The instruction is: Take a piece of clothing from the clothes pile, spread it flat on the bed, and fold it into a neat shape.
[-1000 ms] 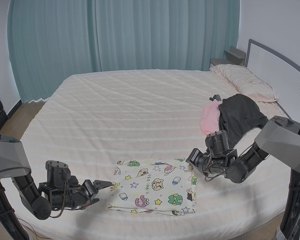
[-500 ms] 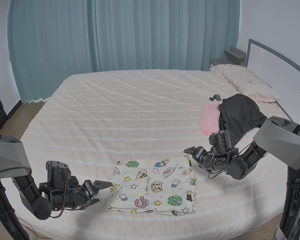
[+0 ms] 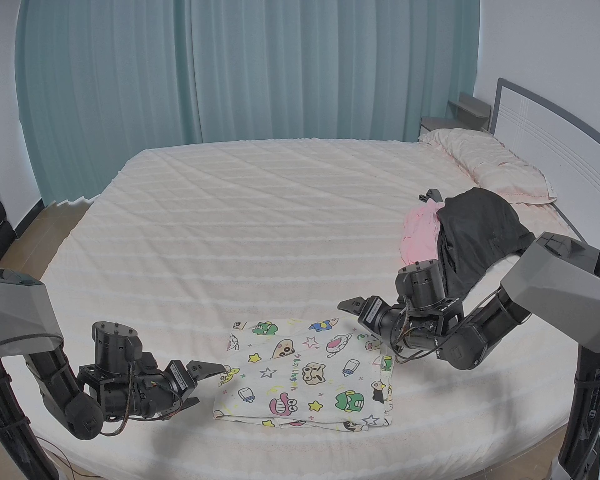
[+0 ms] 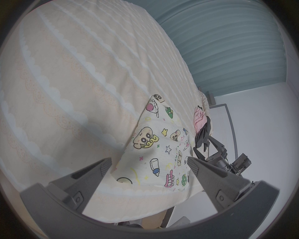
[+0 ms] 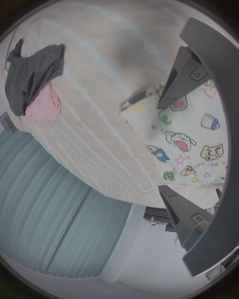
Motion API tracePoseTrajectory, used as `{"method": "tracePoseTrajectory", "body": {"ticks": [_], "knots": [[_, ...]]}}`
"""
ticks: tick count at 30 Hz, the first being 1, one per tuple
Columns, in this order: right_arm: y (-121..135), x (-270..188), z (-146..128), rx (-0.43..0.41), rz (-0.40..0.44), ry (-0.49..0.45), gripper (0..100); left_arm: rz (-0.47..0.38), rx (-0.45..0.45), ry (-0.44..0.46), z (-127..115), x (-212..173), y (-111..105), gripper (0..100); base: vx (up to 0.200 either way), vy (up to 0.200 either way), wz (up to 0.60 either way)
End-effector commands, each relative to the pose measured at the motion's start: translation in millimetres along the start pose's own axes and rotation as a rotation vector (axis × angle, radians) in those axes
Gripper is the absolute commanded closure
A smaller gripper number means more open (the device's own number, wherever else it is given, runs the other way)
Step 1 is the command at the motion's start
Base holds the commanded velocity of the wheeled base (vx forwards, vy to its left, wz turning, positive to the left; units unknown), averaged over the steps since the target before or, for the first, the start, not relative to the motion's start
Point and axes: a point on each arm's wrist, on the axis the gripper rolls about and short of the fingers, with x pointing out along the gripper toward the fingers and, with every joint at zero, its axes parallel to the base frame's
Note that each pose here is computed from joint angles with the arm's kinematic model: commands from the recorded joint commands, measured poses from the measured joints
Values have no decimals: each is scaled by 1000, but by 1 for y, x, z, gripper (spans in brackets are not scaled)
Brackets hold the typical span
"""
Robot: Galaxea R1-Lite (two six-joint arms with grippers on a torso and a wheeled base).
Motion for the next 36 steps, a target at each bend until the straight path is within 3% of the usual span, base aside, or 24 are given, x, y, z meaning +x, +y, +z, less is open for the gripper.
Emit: {"method": "tracePoseTrajectory", "body": {"ticks": [1,7,13,21,23,25,32,36], "knots": [[9,13,-6,-19,12,22,0,2,0,1,0,0,0,0,0,0,0],[-8,46,-6,-7,-59,41,0,3,0,2,0,1,1,0,0,0,0],[-34,46,30,51,-98,-34,0,7,-2,3,0,2,2,0,0,0,0],[-12,-5,43,42,-26,-91,0,9,10,4,-1,1,2,0,0,0,0],[-10,-17,36,19,-26,-76,0,10,10,5,-1,1,2,0,0,0,0],[-21,-35,12,-53,-71,-6,0,11,9,6,-1,1,2,0,0,0,0],[-51,-65,-28,-205,-117,92,0,11,9,6,-1,1,2,0,0,0,0],[-57,-73,-45,-243,-126,140,0,11,9,6,-1,1,2,0,0,0,0]]}}
